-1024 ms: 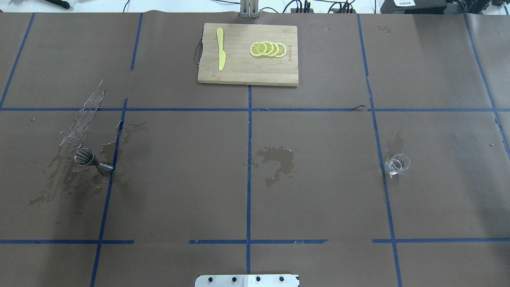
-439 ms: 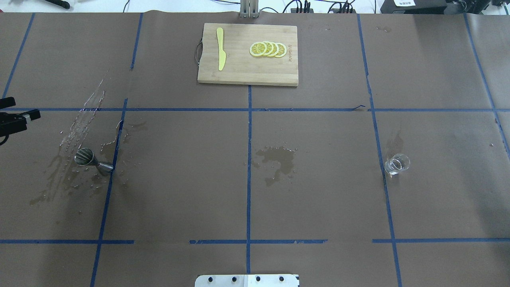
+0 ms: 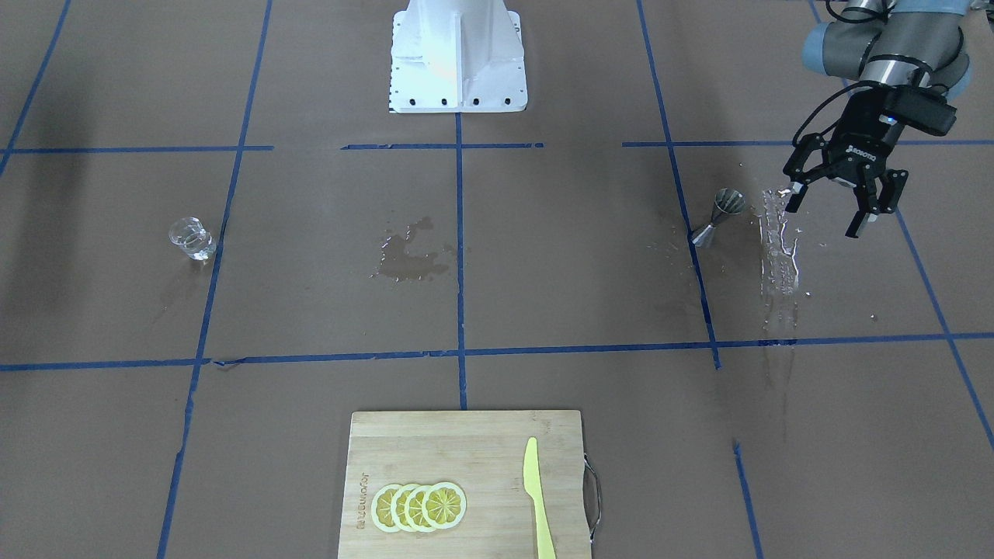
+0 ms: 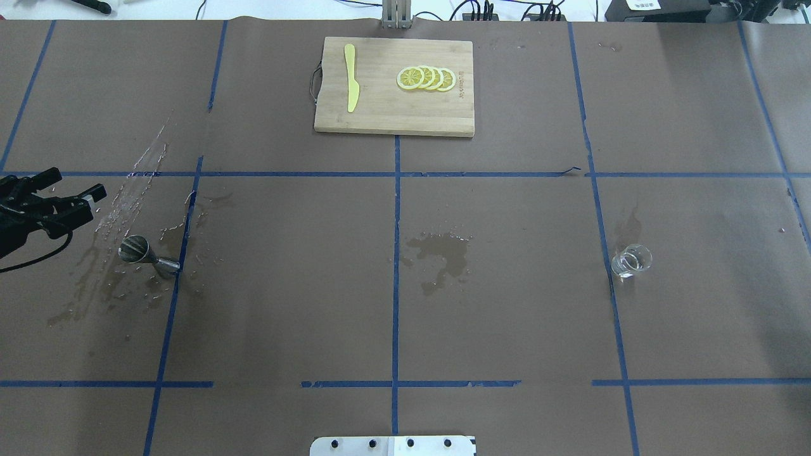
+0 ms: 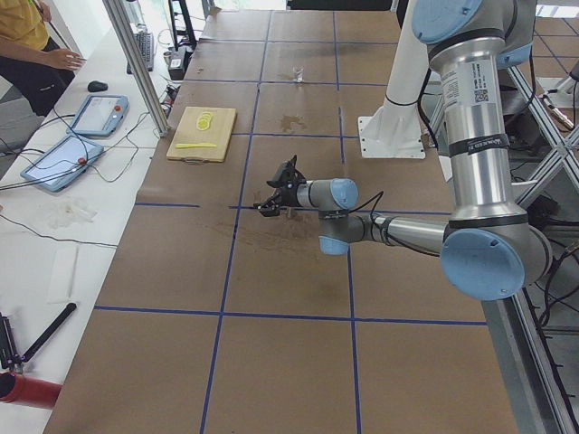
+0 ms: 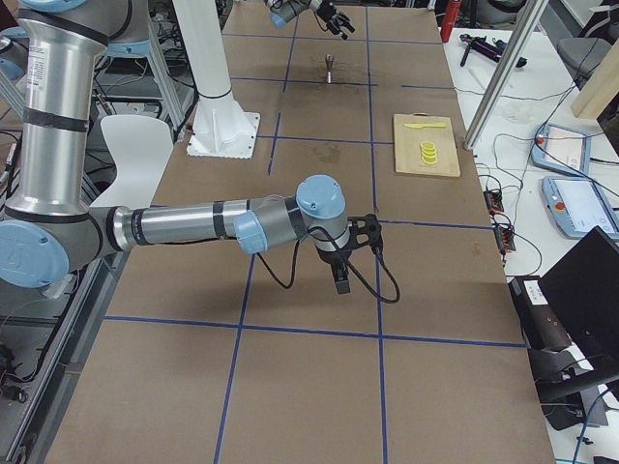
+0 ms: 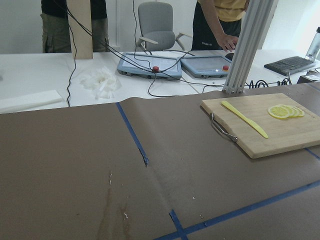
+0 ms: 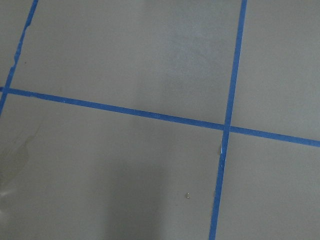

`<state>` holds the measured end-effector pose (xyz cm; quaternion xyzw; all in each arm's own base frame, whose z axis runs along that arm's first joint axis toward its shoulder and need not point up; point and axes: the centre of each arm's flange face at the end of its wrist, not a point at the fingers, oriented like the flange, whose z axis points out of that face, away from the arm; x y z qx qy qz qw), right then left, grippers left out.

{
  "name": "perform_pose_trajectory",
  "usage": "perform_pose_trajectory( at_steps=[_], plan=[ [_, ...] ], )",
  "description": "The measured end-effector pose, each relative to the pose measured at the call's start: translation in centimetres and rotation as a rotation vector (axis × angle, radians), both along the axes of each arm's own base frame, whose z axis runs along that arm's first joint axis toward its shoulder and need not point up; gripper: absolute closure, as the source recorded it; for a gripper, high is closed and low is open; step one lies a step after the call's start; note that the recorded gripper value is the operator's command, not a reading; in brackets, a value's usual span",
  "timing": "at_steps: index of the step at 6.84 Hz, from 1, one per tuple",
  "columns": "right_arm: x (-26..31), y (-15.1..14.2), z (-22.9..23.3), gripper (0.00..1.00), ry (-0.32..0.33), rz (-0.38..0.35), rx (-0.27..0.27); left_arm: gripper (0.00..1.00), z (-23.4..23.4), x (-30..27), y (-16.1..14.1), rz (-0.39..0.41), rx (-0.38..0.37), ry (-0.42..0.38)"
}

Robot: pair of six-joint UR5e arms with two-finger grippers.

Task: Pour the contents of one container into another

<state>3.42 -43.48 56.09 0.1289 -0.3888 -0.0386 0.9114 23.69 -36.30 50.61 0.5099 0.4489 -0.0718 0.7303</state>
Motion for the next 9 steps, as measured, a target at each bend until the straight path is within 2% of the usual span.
perform_pose_trajectory(
  at_steps=[4,6,9],
  plan=[
    [0.0,0.0,0.1,0.00,0.001,0.000,-0.004,0.00,-0.8,7.9,6.6,-0.121,0.028,0.007],
    [0.0,0.0,0.2,0.00,0.001,0.000,-0.004,0.00,-0.1,10.1,7.6,-0.145,0.030,-0.006],
    [0.0,-0.1,0.2,0.00,0.001,0.000,-0.004,0.00,2.3,12.2,7.5,-0.157,0.027,-0.049]
  ],
)
